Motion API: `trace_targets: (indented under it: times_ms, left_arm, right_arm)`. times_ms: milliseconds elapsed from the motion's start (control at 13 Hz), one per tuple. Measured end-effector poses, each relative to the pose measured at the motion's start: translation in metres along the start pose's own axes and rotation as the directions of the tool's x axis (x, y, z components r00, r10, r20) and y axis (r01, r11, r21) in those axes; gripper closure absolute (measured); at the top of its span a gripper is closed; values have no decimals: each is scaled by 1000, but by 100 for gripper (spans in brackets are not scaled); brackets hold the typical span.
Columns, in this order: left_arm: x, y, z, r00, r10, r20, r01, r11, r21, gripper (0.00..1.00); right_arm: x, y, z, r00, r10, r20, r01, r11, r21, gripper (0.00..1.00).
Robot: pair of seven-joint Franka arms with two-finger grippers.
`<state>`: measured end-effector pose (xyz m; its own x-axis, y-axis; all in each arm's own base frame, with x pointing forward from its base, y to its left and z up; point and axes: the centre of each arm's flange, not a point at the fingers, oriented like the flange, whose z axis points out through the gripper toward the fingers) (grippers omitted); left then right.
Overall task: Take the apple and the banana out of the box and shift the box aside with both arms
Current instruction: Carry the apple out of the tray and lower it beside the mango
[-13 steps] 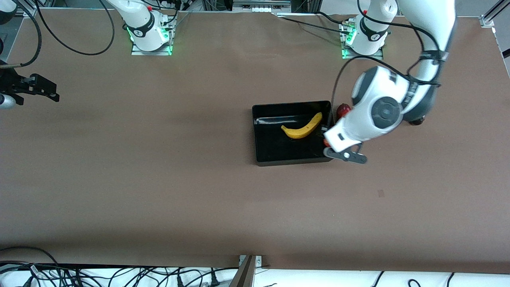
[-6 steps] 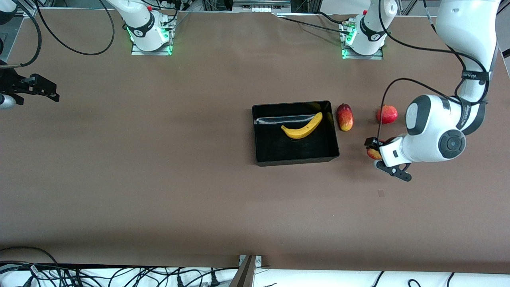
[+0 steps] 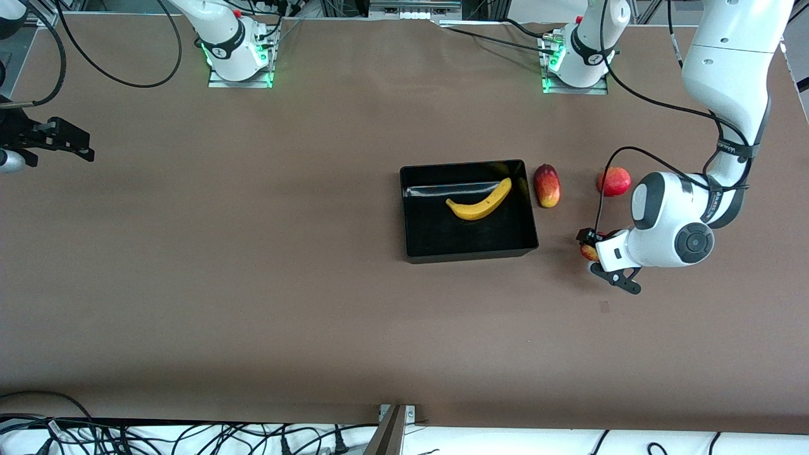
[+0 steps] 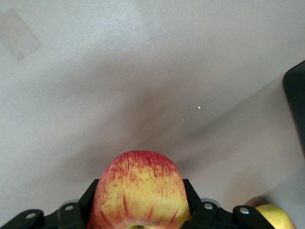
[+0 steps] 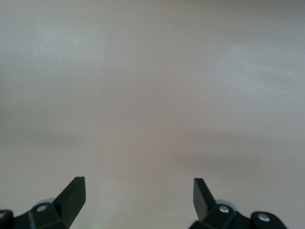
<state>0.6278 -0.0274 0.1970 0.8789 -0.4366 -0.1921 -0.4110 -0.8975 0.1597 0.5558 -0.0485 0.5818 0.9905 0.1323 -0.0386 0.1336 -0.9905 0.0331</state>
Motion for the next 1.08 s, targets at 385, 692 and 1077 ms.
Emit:
trace_targets:
  times_ms: [385,692,1077]
  left_arm:
    - [0,-2,10,1000,18,12,-18,1000,21,30]
    - [1,-2,19,1000,18,16,-19,1000,17,30]
    - [1,-4,22,1000,17,10,-17,1000,20,16]
  right_arm:
    - [0,0,0,1000,0,0,0,1000,0,0]
    - [0,0,0,1000,0,0,0,1000,0,0]
    - [0,0,0,1000,0,0,0,1000,0,0]
